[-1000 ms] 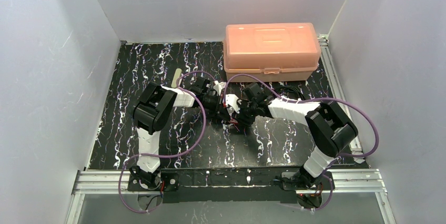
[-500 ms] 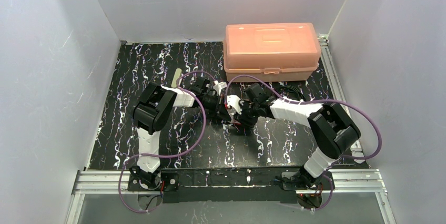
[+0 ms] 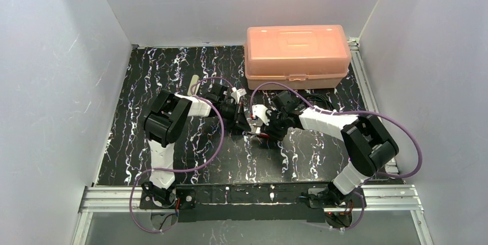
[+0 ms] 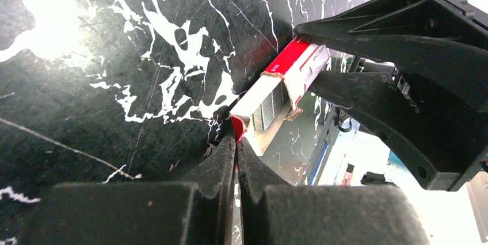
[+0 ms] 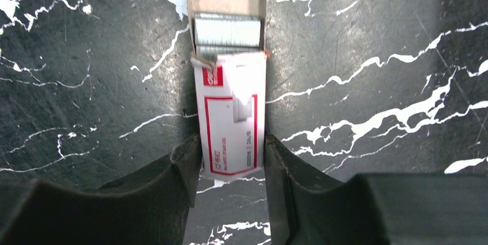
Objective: Load the staples into the stapler
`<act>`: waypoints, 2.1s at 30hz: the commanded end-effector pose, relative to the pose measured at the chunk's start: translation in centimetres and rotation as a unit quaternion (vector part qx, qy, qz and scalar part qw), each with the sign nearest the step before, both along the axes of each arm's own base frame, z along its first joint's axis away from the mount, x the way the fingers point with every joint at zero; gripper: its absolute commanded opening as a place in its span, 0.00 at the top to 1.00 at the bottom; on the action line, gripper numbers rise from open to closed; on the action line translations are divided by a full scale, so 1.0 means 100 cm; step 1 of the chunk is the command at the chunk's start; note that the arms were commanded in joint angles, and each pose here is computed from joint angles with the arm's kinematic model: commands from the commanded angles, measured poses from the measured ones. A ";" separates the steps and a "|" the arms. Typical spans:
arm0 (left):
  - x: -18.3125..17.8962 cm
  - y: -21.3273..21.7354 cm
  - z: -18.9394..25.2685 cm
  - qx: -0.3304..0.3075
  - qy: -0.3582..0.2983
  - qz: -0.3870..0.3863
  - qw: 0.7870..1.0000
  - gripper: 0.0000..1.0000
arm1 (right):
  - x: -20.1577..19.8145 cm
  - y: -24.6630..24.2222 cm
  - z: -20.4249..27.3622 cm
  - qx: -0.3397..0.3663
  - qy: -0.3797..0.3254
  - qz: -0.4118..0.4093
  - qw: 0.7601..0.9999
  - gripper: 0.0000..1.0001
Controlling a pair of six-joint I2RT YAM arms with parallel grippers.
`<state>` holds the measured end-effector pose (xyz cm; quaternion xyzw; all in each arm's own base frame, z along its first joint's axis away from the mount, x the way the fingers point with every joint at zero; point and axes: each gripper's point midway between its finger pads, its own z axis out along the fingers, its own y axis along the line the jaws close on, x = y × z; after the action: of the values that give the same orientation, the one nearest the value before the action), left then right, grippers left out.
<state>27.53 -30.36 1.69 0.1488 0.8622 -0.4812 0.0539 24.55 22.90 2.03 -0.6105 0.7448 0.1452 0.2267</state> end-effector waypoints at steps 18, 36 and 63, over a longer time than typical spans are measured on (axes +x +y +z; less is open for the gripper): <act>0.001 0.020 -0.010 0.042 -0.014 0.019 0.999 1.00 | -0.024 -0.026 -0.024 -0.052 0.071 -0.010 0.996 0.18; 0.001 0.021 -0.007 0.041 -0.019 0.017 0.999 1.00 | -0.021 -0.013 -0.033 -0.050 0.083 0.010 0.995 0.56; 0.001 0.025 -0.006 0.053 -0.032 0.014 0.998 1.00 | -0.026 -0.047 -0.028 -0.077 0.064 -0.003 0.995 0.36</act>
<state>27.83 -29.32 1.69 0.1550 0.8696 -0.4632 0.0715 25.38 22.24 2.09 -0.6145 0.7400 0.1505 0.2284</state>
